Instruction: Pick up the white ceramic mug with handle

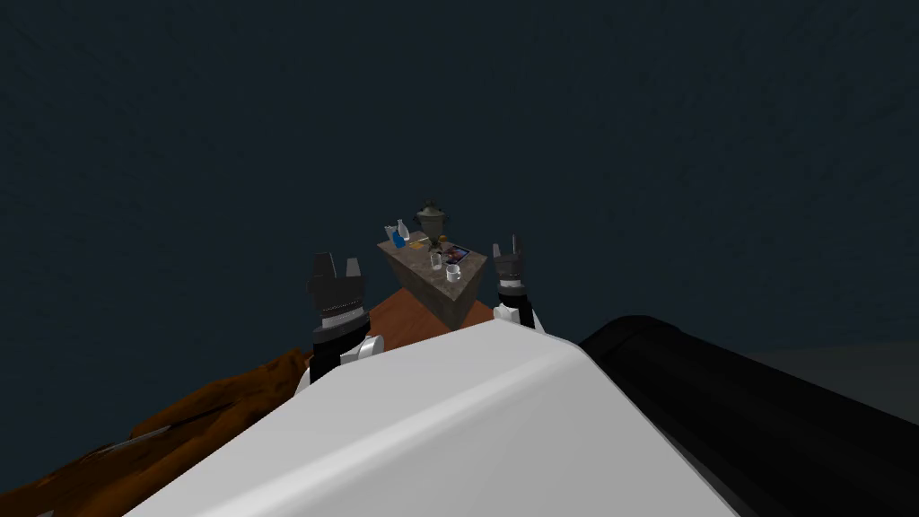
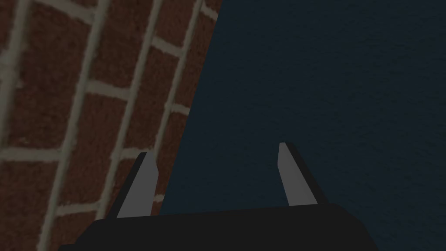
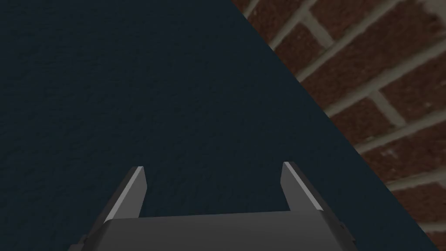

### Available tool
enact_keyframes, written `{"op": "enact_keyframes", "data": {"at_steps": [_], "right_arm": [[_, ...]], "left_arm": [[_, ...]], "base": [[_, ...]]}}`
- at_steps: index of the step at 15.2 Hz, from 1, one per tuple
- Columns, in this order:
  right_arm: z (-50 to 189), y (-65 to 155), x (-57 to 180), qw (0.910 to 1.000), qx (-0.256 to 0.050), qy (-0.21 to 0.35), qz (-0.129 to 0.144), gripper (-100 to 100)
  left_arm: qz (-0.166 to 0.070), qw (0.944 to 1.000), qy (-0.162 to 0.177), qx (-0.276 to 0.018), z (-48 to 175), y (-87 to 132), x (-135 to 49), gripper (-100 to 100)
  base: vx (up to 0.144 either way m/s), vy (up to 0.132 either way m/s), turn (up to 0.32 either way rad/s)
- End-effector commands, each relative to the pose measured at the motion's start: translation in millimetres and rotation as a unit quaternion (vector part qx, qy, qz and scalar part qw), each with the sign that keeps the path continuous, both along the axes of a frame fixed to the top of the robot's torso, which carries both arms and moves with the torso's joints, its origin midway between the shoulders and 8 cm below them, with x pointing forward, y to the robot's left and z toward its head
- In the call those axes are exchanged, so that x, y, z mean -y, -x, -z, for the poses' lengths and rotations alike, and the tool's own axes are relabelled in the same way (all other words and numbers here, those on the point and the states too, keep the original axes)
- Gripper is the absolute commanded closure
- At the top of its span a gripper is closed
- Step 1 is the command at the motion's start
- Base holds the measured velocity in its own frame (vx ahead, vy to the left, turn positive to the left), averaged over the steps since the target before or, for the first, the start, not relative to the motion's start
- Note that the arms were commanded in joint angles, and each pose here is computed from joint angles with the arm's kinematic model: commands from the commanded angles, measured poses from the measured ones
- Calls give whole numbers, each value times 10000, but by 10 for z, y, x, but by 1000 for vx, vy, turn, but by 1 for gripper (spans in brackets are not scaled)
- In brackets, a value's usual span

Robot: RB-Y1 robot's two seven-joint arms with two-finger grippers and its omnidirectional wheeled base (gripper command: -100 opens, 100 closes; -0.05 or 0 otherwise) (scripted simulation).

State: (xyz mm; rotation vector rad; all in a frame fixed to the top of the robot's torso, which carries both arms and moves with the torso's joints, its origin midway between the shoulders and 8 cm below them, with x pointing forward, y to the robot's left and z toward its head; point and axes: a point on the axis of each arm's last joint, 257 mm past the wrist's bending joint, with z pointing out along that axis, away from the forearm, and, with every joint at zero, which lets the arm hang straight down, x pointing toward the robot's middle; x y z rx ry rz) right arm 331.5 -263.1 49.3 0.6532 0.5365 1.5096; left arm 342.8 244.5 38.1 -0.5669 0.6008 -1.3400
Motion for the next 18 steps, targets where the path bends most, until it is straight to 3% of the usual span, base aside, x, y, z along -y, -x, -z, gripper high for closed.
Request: {"op": "enact_keyframes", "data": {"at_steps": [1, 8, 13, 18], "right_arm": [[15, -7, -64, 9999, -30, 115, -110, -100], [142, -32, -394, 9957, -219, 624, -652, -100], [323, -26, -730, 9856, -416, 1175, -1142, -100], [441, -4, -886, 9757, -531, 1604, -1392, -100]], "left_arm": [[0, 10000, 0, 0, 0, 0, 0, 0], [1, 10000, 1, 1, 0, 0, 1, 0], [1, 10000, 1, 1, 0, 0, 1, 0], [1, 10000, 1, 1, 0, 0, 1, 0]], "base": [[-10, 16, 6], [-46, 74, 20], [-52, 93, 49], [-41, 75, 54]]}}
